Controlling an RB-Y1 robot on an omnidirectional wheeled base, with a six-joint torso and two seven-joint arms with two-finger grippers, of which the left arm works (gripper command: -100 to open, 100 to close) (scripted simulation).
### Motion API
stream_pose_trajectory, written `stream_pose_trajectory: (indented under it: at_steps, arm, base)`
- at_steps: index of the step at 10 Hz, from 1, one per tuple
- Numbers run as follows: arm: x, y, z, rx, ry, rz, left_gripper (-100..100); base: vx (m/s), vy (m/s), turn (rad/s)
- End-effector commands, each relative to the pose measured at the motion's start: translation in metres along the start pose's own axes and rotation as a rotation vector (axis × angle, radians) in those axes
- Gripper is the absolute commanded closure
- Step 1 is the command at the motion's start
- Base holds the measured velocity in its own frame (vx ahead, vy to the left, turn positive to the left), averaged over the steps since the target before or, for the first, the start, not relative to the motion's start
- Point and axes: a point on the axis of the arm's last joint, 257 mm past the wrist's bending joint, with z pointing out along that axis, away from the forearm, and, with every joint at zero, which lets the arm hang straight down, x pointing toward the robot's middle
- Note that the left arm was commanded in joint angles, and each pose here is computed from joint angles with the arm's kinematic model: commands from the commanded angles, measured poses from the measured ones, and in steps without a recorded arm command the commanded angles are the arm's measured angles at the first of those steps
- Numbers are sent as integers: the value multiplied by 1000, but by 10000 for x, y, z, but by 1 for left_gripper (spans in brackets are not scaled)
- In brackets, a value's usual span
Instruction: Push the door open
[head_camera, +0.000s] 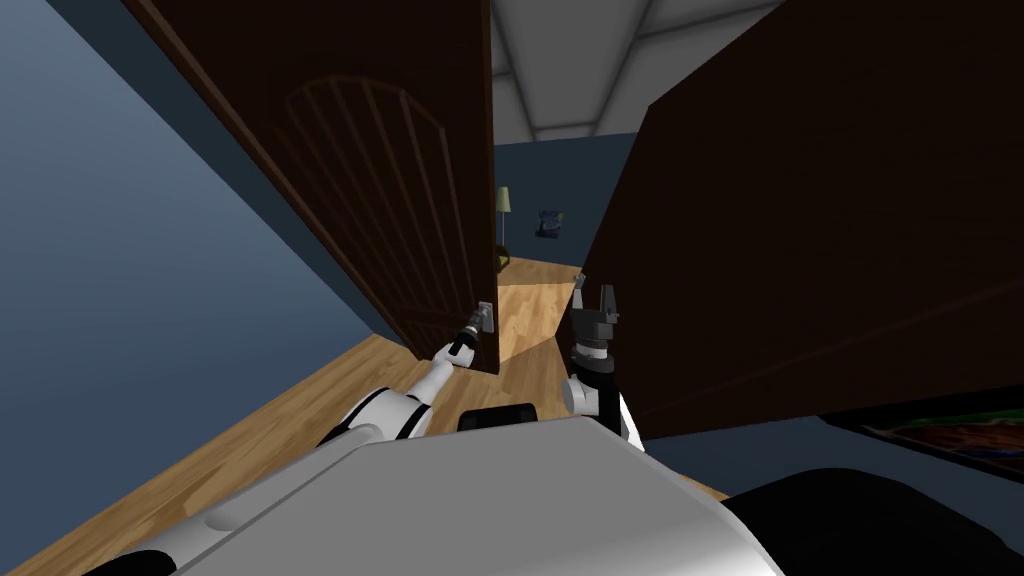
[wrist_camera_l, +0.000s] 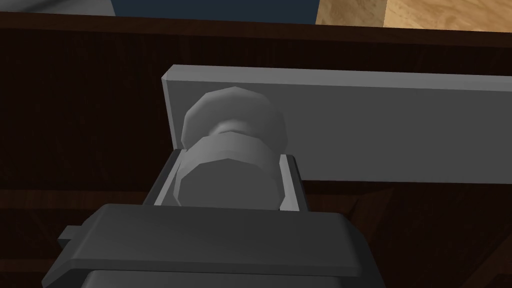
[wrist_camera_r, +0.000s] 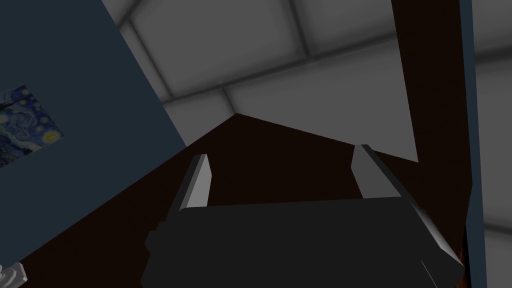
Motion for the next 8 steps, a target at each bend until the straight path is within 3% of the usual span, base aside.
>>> stream_pose_trajectory:
  at_steps: [1, 5, 6, 7, 8]
  arm:
    - [-155, -60, 39, 11, -21, 6, 100]
    - [-502, -52, 0, 9, -85, 4, 100]
    - [-502, -52, 0, 9, -85, 4, 100]
    - [-640, -49, -20, 8, -113, 2, 100]
    - [-640, -49, -20, 8, -113, 2, 100]
  base:
    - [91, -105, 57]
    - [153, -134, 69]
    - [115, -104, 30]
    - [130, -118, 88]
    - [123, -113, 80]
